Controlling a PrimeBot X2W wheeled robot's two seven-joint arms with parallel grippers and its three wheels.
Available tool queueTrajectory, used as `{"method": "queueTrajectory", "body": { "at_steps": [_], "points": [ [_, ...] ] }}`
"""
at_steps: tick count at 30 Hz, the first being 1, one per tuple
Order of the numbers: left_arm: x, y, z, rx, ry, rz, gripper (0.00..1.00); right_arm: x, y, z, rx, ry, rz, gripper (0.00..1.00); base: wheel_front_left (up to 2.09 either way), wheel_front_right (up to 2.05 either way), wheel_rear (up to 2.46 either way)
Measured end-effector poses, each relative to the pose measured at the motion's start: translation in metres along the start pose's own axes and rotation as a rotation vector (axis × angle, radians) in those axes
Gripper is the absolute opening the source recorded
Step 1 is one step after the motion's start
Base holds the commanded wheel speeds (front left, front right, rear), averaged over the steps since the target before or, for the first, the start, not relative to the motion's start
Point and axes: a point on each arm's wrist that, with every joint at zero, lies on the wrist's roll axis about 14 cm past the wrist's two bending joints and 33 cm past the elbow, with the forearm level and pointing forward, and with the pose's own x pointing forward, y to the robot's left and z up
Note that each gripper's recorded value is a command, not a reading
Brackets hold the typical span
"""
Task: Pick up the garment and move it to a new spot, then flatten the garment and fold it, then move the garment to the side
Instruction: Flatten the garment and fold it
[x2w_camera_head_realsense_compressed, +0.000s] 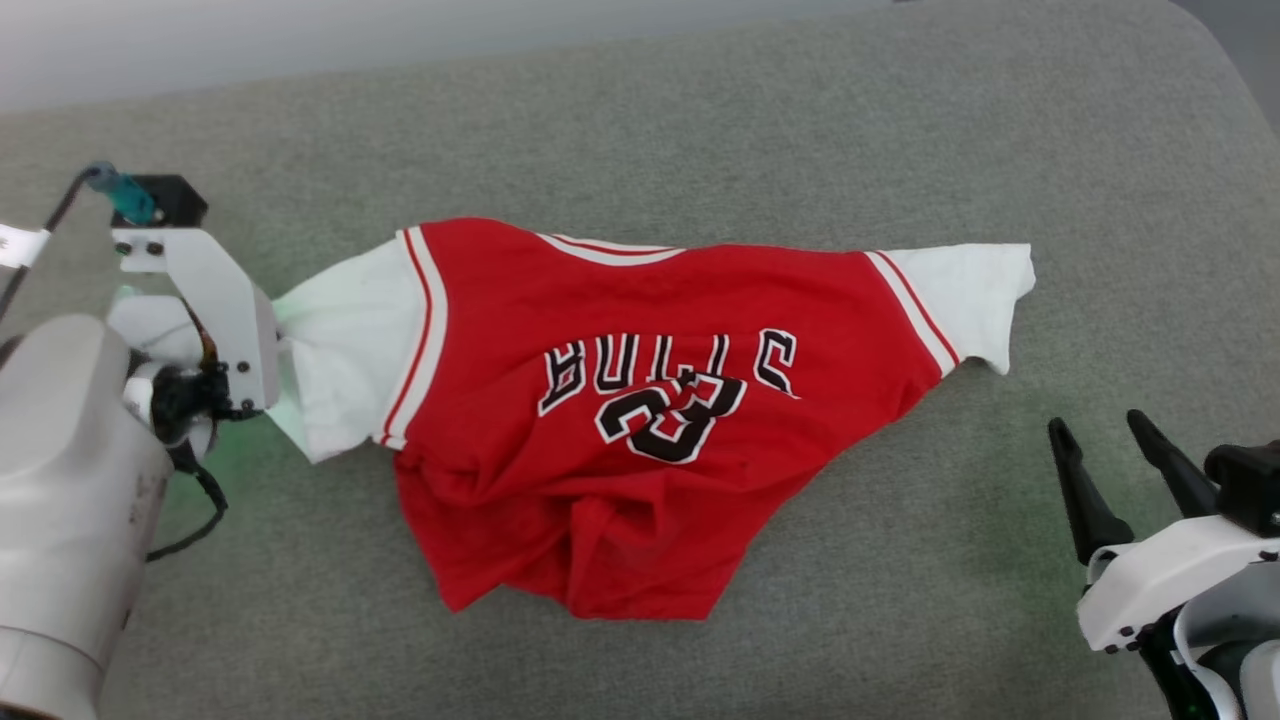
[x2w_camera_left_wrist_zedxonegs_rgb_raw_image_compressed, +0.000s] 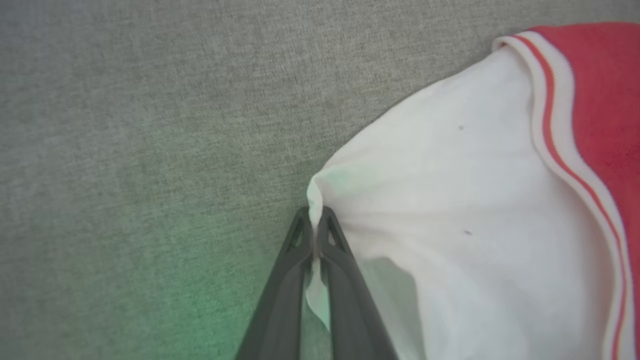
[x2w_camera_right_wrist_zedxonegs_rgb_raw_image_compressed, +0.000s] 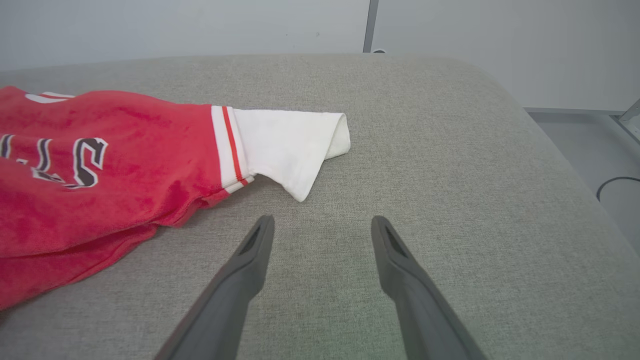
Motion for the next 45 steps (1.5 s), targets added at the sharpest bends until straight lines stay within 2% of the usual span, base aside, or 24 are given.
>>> {"method": "queueTrajectory", "body": {
  "at_steps": [14, 28, 29, 30, 31, 32, 33, 45],
  "points": [
    [-0.044, 0.02, -0.034, -0.023, 0.006, 0.043, 0.0, -0.003, 0.017, 0.012, -0.01, -0.027, 0.065, 1.0, 0.0, 0.0, 0.0],
    [-0.093, 0.032, -0.067, -0.067, -0.065, 0.068, 0.0, -0.01, 0.048, 0.03, -0.014, -0.07, 0.156, 1.0, 0.0, 0.0, 0.0],
    [-0.094, 0.031, -0.067, -0.066, -0.075, 0.066, 0.3, -0.011, 0.049, 0.032, -0.014, -0.073, 0.16, 1.0, 0.0, 0.0, 0.0],
    [-0.096, 0.03, -0.067, -0.071, -0.086, 0.064, 0.4, -0.012, 0.05, 0.032, -0.015, -0.073, 0.163, 1.0, 0.0, 0.0, 0.0],
    [-0.098, 0.03, -0.067, -0.079, -0.095, 0.062, 0.45, -0.012, 0.051, 0.033, -0.015, -0.074, 0.164, 1.0, 0.0, 0.0, 0.0],
    [-0.098, 0.03, -0.067, -0.079, -0.095, 0.062, 0.58, -0.012, 0.051, 0.033, -0.015, -0.074, 0.164, 1.0, 0.0, 0.0, 0.0],
    [-0.099, 0.029, -0.067, -0.078, -0.1, 0.062, 1.0, -0.013, 0.051, 0.034, -0.015, -0.076, 0.166, 1.0, 0.0, 0.0, 0.0],
    [-0.136, 0.015, -0.053, -0.052, -0.272, 0.037, 1.0, -0.033, 0.053, 0.038, -0.015, -0.095, 0.181, 1.0, 0.0, 0.0, 0.0]
  ]
}}
